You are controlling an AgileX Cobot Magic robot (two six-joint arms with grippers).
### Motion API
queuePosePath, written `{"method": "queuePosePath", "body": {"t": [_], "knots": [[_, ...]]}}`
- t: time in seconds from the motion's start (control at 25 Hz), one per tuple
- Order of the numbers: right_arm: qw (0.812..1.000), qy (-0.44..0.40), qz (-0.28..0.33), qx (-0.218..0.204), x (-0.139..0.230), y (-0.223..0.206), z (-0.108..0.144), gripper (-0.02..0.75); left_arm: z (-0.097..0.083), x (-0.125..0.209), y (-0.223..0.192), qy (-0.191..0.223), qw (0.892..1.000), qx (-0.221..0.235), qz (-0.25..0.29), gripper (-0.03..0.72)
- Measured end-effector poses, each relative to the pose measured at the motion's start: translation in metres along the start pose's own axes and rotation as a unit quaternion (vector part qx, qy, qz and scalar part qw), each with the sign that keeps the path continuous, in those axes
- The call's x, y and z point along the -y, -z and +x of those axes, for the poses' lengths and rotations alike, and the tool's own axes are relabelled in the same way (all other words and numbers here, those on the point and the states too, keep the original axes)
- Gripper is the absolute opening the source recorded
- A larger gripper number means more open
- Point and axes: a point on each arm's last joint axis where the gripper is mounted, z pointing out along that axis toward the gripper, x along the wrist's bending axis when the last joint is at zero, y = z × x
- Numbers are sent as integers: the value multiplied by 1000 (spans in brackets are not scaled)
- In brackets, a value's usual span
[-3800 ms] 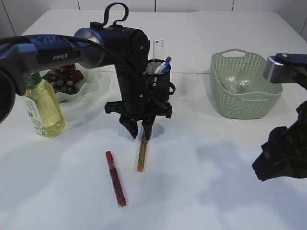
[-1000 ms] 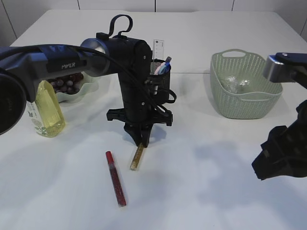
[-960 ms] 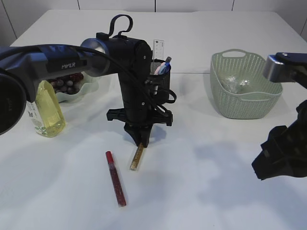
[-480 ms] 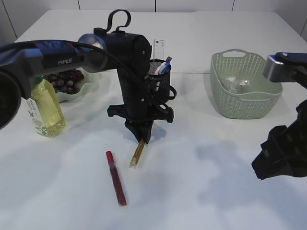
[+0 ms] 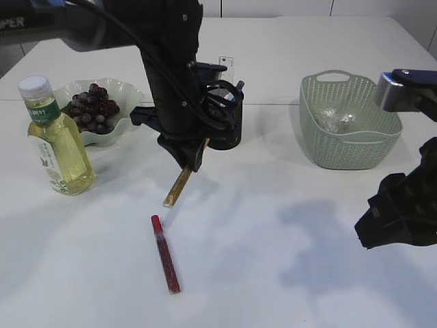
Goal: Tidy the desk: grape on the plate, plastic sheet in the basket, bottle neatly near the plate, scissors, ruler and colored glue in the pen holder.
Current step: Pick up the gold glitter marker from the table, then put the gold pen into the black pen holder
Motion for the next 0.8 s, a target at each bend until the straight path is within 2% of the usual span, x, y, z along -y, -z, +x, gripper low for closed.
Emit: {"method": "queuePosePath", "body": {"t": [0.2, 0.32, 0.44, 0.52, 0.6, 0.68, 0.8], "knots": [[1000, 0, -10, 0, -2, 0, 0, 363, 1, -1, 25, -5, 995, 23, -97, 90], [1000, 0, -10, 0, -2, 0, 0, 364, 2, 1, 18, -11, 989, 32, -145, 90], [1000, 0, -11, 0, -2, 0, 0, 364, 4, 5, 3, -19, 978, 47, -203, 90], [1000, 0, -11, 0, -2, 0, 0, 364, 4, 7, -8, -24, 969, 59, -240, 90], [1000, 0, -11, 0, -2, 0, 0, 363, 2, 5, -13, -29, 954, 75, -288, 90], [1000, 0, -12, 0, -2, 0, 0, 363, 0, 1, -11, -36, 938, 88, -333, 90], [1000, 3, -11, 5, -2, 0, -1, 363, -3, -9, -2, -43, 907, 110, -403, 90]]}}
